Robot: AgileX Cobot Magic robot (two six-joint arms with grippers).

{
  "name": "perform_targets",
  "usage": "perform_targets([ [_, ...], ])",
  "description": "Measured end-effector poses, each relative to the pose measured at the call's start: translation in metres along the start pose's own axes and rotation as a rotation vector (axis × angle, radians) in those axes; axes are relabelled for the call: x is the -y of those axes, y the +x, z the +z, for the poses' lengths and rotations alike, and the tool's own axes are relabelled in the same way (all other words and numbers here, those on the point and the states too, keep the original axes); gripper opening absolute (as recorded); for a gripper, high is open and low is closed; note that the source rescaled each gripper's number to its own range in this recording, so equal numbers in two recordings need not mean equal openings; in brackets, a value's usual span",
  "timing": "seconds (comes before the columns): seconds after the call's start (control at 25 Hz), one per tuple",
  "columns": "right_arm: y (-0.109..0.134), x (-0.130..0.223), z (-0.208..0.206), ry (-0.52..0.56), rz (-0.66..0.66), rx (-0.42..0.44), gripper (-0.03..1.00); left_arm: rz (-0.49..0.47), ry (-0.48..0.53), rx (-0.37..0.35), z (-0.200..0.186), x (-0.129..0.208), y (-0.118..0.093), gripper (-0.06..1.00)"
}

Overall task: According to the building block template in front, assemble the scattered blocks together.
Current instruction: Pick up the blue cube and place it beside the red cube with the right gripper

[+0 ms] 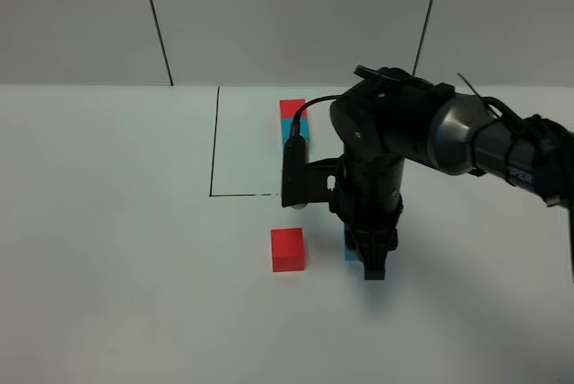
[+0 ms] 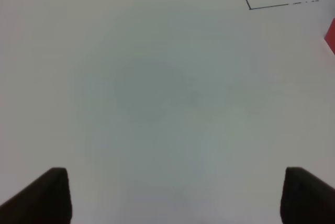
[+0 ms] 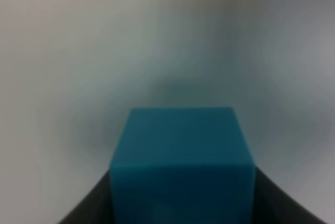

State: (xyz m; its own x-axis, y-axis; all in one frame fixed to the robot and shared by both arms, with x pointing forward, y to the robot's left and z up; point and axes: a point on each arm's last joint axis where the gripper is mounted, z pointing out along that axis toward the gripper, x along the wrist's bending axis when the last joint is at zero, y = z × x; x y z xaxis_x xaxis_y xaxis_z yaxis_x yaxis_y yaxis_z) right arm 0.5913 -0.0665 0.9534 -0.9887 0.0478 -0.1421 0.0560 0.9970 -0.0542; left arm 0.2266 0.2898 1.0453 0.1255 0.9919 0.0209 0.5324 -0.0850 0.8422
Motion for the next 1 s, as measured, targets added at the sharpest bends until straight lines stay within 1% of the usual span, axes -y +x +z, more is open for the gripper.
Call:
perform_targets([
  [0.16, -0.008, -0.017, 0.009, -0.02, -0.037, -0.004, 0.0, 0.0, 0.0, 0.0, 0.0, 0.0, 0.0, 0.89],
  [0.32, -0.012, -0.026, 0.022, -0.024, -0.056, -0.018, 0.0, 0.0, 0.0, 0.0, 0.0, 0.0, 0.0, 0.89],
  [0.64, -0.014, -0.032, 0.047, -0.016, -0.067, -0.032, 0.0, 0.0, 0.0, 0.0, 0.0, 0.0, 0.0, 0.89],
  [1.0, -0.017, -0.037, 0.051, -0.041, -0.06, -0.02, 0.0, 0.0, 0.0, 0.0, 0.0, 0.0, 0.0, 0.89],
])
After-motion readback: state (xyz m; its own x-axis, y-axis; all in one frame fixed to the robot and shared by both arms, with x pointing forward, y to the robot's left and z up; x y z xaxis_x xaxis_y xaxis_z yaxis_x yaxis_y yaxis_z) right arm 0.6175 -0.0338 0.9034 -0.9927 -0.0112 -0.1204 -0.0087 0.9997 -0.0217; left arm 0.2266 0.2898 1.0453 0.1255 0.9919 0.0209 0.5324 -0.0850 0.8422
